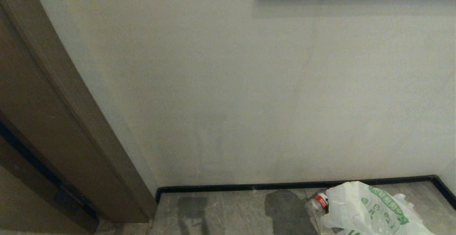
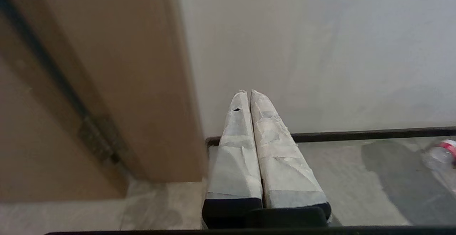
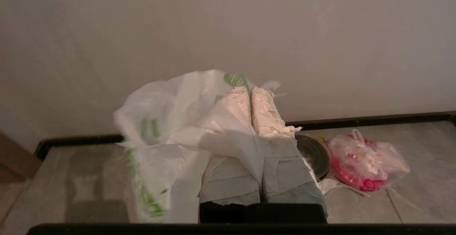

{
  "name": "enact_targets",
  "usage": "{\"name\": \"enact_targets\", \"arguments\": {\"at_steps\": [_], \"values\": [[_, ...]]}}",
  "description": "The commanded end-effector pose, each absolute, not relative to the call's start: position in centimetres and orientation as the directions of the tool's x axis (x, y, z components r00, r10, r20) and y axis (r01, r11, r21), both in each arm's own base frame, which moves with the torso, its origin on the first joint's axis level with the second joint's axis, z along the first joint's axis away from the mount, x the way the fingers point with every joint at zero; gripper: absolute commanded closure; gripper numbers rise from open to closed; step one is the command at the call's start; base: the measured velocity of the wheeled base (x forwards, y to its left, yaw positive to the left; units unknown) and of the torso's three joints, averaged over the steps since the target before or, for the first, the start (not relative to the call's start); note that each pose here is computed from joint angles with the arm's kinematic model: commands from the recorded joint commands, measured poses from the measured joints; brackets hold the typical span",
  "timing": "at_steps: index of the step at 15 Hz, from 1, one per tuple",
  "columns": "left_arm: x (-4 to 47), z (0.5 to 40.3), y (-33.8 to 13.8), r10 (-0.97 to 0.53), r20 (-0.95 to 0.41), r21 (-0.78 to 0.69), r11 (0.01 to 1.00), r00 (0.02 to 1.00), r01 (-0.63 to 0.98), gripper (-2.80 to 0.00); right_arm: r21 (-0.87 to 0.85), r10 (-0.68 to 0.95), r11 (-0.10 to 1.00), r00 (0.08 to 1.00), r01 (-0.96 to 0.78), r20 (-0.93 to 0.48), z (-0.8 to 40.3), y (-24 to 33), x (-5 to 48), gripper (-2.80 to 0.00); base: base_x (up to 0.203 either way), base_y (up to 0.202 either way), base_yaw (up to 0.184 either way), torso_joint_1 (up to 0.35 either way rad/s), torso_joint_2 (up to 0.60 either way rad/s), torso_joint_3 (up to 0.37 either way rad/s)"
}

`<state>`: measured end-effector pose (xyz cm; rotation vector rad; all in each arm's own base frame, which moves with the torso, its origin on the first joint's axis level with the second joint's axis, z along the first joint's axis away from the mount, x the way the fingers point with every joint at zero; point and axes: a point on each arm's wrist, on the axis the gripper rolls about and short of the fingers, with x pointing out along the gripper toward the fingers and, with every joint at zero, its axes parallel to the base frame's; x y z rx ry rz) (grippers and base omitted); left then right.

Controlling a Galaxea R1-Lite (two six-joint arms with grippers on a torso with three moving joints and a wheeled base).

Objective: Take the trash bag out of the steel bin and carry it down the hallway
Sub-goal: Put the trash bag at the door

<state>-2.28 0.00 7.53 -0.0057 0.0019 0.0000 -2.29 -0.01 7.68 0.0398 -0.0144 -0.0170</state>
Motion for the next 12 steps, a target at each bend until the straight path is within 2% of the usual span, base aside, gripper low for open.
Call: {"name": "enact_targets", "arguments": {"at_steps": [1, 7, 12], "values": [[-2.28, 7.55, 0.0, 0.0, 0.0, -0.006, 1.0, 1.0, 0.0, 0.0, 0.04, -0.017, 0.999, 1.0, 0.016, 0.012, 7.63, -0.01, -2.28, 0.0, 0.0, 0.0, 0.0, 0.0, 0.0, 0.0], [-2.28, 7.55, 0.0, 0.0, 0.0, -0.006, 1.0, 1.0, 0.0, 0.0, 0.04, -0.016, 0.999, 1.0, 0.015, 0.013, 7.64, -0.01, -2.28, 0.0, 0.0, 0.0, 0.0, 0.0, 0.0, -0.011], [-2.28, 7.55, 0.0, 0.0, 0.0, -0.007, 1.0, 1.0, 0.0, 0.0, 0.04, -0.017, 0.999, 1.0, 0.016, 0.013, 7.63, -0.01, -2.28, 0.0, 0.0, 0.0, 0.0, 0.002, 0.0, -0.174]]}}
